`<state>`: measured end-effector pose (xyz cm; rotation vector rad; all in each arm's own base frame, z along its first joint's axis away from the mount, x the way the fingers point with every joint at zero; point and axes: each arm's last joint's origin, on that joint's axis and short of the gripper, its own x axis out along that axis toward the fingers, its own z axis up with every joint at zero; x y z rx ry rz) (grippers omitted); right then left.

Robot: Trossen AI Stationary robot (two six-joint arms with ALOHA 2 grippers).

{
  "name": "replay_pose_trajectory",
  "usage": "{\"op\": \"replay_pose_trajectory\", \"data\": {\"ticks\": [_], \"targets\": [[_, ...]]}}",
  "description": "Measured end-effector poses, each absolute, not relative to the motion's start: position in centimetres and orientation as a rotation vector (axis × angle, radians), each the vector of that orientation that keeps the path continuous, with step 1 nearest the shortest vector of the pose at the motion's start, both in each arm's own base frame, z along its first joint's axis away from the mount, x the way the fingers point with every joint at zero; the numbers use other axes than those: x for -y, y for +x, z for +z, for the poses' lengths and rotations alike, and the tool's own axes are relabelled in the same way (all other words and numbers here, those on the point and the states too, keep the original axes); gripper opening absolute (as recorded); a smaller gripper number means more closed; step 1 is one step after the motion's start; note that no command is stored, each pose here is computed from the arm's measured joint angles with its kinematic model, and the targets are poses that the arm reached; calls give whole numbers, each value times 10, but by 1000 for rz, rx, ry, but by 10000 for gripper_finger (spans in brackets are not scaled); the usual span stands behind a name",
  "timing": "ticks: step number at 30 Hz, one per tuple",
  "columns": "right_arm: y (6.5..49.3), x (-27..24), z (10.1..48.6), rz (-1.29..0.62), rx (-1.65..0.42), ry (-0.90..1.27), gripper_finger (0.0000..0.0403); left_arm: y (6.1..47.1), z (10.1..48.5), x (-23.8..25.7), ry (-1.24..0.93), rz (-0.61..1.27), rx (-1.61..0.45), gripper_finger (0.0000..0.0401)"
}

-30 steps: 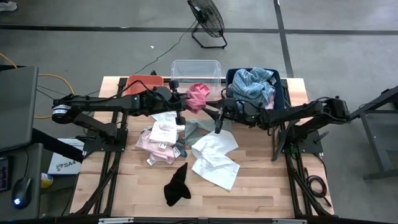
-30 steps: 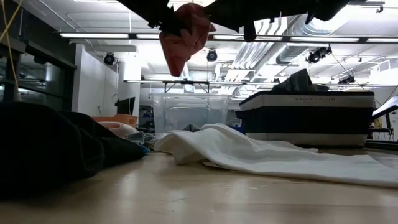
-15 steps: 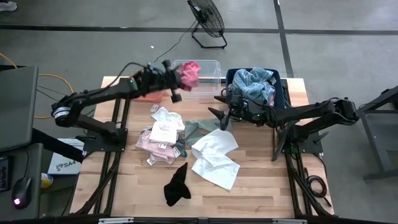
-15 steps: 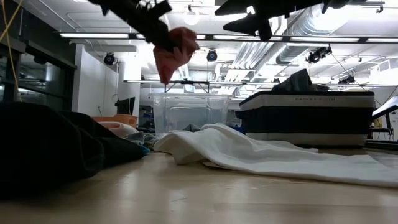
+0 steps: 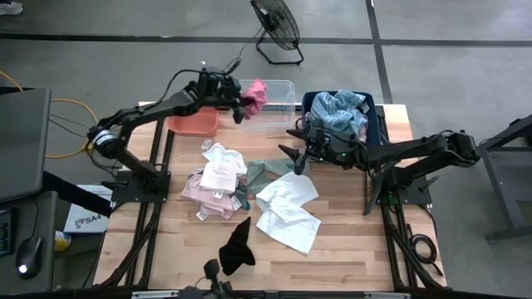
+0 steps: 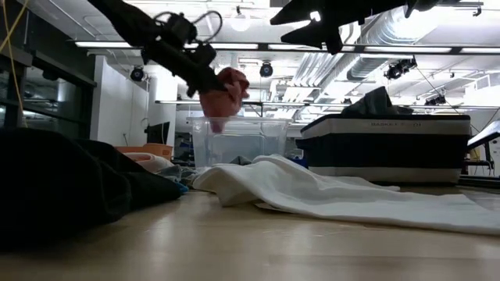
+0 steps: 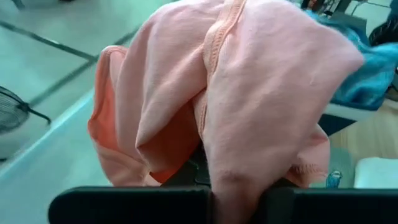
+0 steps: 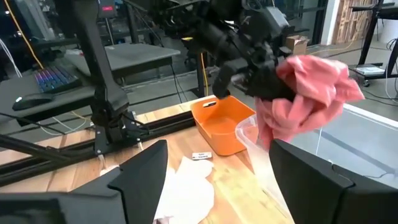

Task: Pick & Place Cloths
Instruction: Put the pink underwear into the transparent bin

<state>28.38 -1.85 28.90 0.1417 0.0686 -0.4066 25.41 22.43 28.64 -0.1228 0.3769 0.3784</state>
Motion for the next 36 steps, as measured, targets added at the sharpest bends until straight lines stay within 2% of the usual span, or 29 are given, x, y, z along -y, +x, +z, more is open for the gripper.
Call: {"op": "replay_pose_trajectory", "data": {"ticks": [7,14,20,36], "targets": [[284,18,287,-408,-85,142,274,268,263,-235,-157,398,-397,3],[284,18,287,-409,-91,141,274,269,257,-238,-149,465,-431,5],[284,18,287,-408,-91,141,274,267,252,-236,-233,475,-469,6],[284,18,287,-410,-86,163,274,286,240,-197,-314,363,-620,7]]}}
